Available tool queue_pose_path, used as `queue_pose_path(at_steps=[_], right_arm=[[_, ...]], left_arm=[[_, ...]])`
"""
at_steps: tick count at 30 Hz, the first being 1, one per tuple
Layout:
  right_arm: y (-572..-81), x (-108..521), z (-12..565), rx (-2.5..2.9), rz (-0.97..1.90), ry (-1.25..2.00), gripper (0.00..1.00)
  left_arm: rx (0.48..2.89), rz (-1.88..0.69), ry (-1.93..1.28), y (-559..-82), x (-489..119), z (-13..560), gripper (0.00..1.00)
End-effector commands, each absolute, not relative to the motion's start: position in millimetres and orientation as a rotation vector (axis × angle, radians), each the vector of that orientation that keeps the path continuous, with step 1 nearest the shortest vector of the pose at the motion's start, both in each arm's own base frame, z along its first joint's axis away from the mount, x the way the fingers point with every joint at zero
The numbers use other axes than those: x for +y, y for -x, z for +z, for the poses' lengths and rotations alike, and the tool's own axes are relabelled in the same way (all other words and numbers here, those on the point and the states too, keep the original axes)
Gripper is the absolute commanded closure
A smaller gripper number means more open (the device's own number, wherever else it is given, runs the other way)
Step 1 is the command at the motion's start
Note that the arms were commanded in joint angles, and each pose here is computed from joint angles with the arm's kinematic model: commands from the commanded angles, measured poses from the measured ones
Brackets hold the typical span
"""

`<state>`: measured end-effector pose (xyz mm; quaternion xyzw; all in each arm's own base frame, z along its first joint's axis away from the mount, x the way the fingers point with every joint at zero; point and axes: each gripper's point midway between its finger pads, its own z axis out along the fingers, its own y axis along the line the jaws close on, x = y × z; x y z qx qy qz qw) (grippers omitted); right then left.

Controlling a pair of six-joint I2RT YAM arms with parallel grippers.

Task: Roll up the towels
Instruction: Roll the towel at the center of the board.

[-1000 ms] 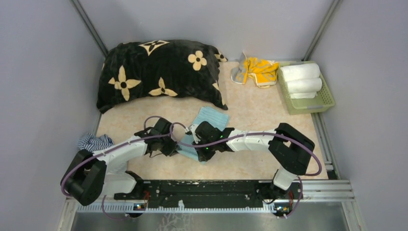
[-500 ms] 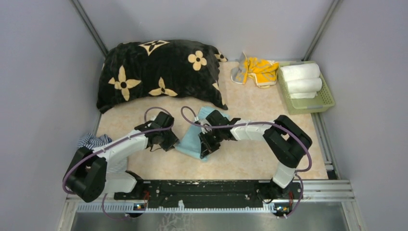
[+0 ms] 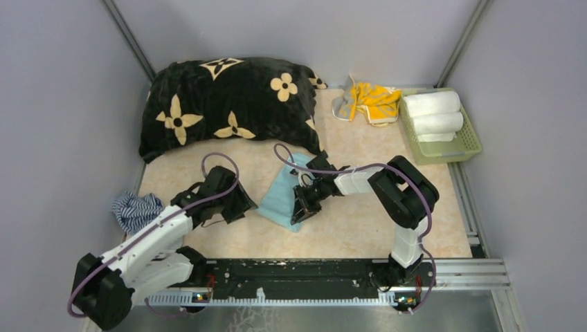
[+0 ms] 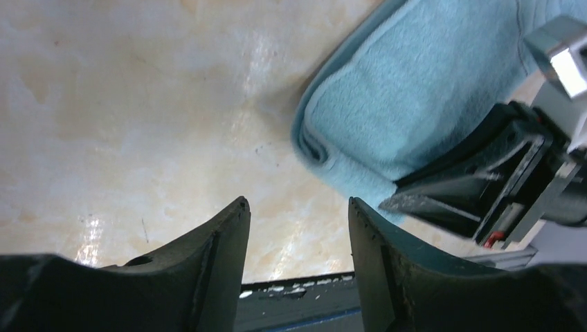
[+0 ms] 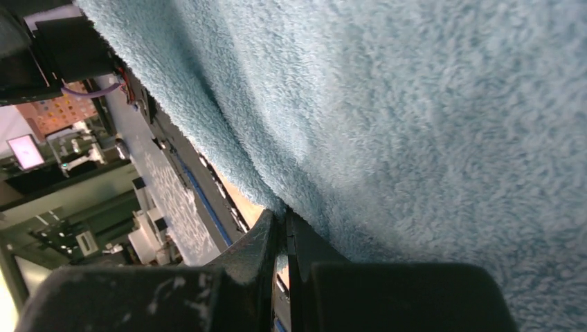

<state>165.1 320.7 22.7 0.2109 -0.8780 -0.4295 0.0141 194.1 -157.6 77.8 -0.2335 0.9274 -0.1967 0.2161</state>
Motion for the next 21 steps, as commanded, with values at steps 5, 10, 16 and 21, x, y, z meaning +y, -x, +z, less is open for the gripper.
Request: queue_pose_path(at_steps=[5, 10, 16, 21], right_arm=[[-175, 320, 14, -2.721, -1.352, -0.601, 1.00], [-174, 319, 12, -2.724, -1.340, -0.596, 1.00], [-175, 317, 11, -2.736, -1.309, -0.601, 0.99], [-177, 317, 14, -2.743, -1.314, -0.607, 0.98]], left_arm=[[2.665, -0.796, 0.546, -156, -177, 60, 0.38], [2.641, -0.897, 0.570, -166, -193, 54, 0.39], [2.589, -0.936, 0.578, -187, -206, 57, 0.39], [2.599, -0.881, 0.626, -193, -203, 44, 0.42]])
